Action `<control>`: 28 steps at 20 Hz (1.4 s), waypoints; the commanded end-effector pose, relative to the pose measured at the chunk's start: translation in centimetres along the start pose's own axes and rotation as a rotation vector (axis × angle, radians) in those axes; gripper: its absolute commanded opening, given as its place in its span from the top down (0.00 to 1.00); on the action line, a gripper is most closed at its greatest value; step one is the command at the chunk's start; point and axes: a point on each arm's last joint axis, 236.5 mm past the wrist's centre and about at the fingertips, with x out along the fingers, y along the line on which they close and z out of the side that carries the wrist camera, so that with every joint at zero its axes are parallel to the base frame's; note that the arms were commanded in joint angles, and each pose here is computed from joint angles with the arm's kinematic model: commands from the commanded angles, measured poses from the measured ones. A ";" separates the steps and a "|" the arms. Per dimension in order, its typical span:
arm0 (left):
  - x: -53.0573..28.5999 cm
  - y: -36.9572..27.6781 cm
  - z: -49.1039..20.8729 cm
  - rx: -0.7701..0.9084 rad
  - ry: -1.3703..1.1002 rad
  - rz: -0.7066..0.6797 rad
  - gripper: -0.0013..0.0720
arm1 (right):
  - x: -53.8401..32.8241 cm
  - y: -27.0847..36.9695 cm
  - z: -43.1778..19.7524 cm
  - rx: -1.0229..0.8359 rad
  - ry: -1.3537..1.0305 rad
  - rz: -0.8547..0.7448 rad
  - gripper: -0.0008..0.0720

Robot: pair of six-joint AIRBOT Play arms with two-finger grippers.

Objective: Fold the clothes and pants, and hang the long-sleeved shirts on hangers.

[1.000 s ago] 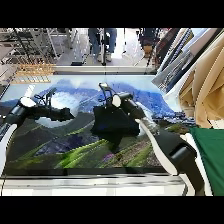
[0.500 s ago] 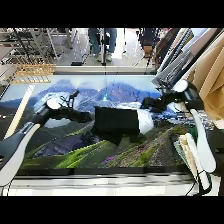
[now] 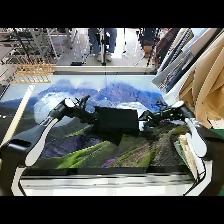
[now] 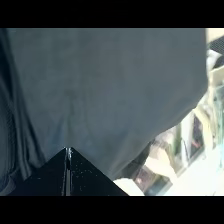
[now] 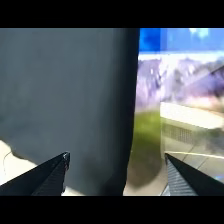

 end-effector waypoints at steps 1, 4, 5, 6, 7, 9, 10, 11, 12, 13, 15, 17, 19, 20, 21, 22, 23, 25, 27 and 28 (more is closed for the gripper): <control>1.3 0.8 -2.0 -0.087 0.103 0.002 0.98 | 3.5 0.2 0.2 -0.042 0.045 0.045 0.04; 1.3 0.6 -2.6 -0.099 0.132 -0.008 0.98 | 5.8 2.1 0.3 -0.105 0.099 0.055 0.25; 0.8 0.0 -2.3 -0.090 0.121 -0.018 0.98 | 6.1 3.0 0.6 -0.141 0.098 0.056 0.46; -0.1 -0.7 -2.0 -0.072 0.105 -0.022 0.98 | 5.8 4.0 0.8 -0.175 0.099 0.058 0.79; -1.6 -1.7 -1.7 -0.025 0.086 -0.030 0.98 | 4.9 5.1 0.9 -0.212 0.107 0.061 0.94; -5.8 -4.5 -2.3 0.074 0.080 -0.048 0.98 | 1.5 7.5 1.2 -0.281 0.098 0.024 0.96; -8.1 -6.1 -3.2 0.128 0.095 -0.060 0.98 | -1.1 8.6 1.7 -0.298 0.053 -0.030 0.96; -10.7 -7.8 -4.7 0.190 0.118 -0.070 0.98 | -4.2 9.6 2.2 -0.308 -0.008 -0.082 0.96; -12.9 -9.3 -6.2 0.244 0.140 -0.072 0.98 | -8.0 10.6 2.7 -0.293 -0.087 -0.133 0.96; -15.2 -10.5 -7.8 0.294 0.153 -0.058 0.98 | -12.0 11.4 2.9 -0.262 -0.173 -0.171 0.96; -19.2 -12.5 -9.8 0.374 0.126 -0.013 0.98 | -21.0 12.7 2.0 -0.193 -0.362 -0.222 0.96; -22.6 -14.2 -10.9 0.445 0.047 0.033 0.98 | -30.1 12.3 -0.6 -0.122 -0.551 -0.300 0.96; -25.3 -15.2 -11.8 0.497 -0.024 0.084 0.98 | -37.4 9.8 -4.1 -0.004 -0.690 -0.405 0.96; -26.4 -15.7 -12.3 0.517 -0.052 0.099 0.98 | -40.4 7.6 -6.5 0.077 -0.732 -0.467 0.96; -27.3 -16.2 -12.7 0.540 -0.077 0.109 0.98 | -42.5 5.4 -9.0 0.177 -0.756 -0.511 0.96; -27.9 -16.7 -13.1 0.576 -0.094 0.114 0.98 | -44.1 3.0 -11.9 0.283 -0.764 -0.549 0.96; -28.5 -16.9 -13.4 0.602 -0.107 0.122 0.98 | -45.1 0.5 -14.9 0.396 -0.771 -0.584 0.96; -28.9 -17.2 -13.7 0.629 -0.116 0.124 0.98 | -45.3 -3.7 -20.4 0.598 -0.760 -0.639 0.96; -28.7 -17.1 -13.6 0.655 -0.109 0.125 0.98 | -43.1 -7.2 -26.1 0.801 -0.686 -0.668 0.96; -28.5 -16.9 -13.5 0.665 -0.103 0.125 0.98 | -41.7 -9.0 -29.2 0.903 -0.626 -0.711 0.96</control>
